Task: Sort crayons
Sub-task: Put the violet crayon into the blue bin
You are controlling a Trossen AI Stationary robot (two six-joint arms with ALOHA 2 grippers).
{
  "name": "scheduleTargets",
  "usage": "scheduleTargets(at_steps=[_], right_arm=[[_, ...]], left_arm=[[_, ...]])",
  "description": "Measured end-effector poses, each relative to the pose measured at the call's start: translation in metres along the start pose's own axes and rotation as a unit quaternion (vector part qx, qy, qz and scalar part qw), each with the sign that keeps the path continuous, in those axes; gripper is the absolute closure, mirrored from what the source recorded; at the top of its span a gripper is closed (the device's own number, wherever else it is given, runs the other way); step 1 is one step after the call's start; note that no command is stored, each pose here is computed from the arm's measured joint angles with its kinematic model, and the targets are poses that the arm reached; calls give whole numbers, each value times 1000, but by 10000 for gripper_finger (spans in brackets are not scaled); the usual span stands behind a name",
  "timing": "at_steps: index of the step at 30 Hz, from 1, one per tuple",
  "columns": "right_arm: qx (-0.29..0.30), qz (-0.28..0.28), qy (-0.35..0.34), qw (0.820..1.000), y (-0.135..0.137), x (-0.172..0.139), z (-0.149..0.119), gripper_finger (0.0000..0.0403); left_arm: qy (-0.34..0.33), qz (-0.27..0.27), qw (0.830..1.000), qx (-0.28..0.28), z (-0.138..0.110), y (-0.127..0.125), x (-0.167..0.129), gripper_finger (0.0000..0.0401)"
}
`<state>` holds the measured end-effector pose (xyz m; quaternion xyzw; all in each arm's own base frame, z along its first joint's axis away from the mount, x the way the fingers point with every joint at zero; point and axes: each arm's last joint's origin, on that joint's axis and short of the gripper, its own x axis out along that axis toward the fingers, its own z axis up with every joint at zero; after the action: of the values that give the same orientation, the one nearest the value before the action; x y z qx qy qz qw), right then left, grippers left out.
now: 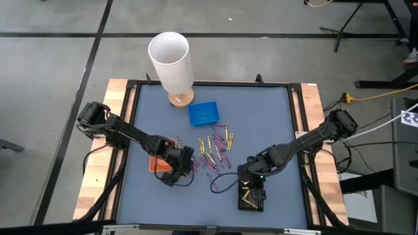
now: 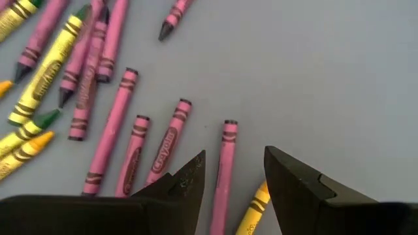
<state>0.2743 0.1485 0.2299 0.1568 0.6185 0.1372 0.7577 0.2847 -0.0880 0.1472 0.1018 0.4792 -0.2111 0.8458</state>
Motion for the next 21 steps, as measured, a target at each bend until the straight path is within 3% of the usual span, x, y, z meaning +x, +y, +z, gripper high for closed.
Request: scheduleTargets(at_steps=[12, 21], right_arm=[[-2, -23, -18, 1000, -1, 0, 1, 260], [-2, -25, -19, 1000, -1, 0, 1, 260]], left_arm=[[31, 4, 1000, -3, -7, -1, 20, 265], [33, 2, 999, -3, -8, -1, 21, 320]])
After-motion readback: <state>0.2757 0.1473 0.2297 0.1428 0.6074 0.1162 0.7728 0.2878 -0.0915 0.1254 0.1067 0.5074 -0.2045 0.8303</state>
